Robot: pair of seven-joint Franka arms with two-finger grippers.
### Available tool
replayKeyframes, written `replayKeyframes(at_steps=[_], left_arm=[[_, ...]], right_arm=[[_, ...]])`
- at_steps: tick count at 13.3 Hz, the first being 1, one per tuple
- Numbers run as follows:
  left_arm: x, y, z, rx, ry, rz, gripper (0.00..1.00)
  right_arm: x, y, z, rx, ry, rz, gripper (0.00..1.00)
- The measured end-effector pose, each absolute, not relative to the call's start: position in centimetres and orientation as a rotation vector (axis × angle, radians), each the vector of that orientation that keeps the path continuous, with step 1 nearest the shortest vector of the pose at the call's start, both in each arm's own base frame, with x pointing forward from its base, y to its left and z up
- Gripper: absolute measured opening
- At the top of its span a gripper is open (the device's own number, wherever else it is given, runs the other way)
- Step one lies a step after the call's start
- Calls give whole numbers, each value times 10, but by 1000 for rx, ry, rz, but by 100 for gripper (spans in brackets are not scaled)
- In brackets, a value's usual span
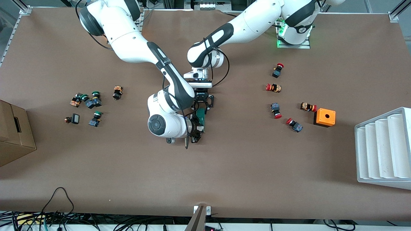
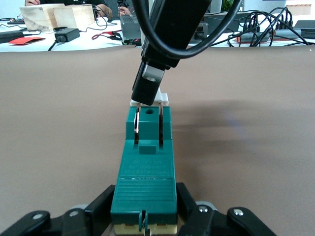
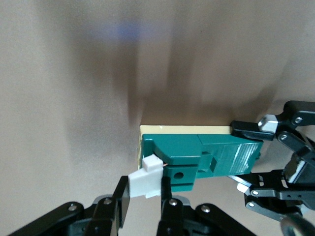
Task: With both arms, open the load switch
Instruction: 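Close the right gripper around the white switch handle, then push the white handle down into the contacts with the right gripper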
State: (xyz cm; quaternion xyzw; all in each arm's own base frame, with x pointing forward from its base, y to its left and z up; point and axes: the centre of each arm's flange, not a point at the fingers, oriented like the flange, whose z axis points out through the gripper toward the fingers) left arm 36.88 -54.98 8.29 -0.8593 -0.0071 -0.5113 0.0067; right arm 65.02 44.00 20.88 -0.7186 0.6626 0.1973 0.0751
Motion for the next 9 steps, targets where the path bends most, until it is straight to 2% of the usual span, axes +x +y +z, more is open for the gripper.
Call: replayKeyframes(at_steps=[7,9], left_arm=[[369,-550,83,-2688,-22,-1600,54],[369,-550,83,-2688,-22,-1600,54]], right_arm=[[647,439,216,-2165,1980,587,29],[645,440,223,-2178,1973,585,25]])
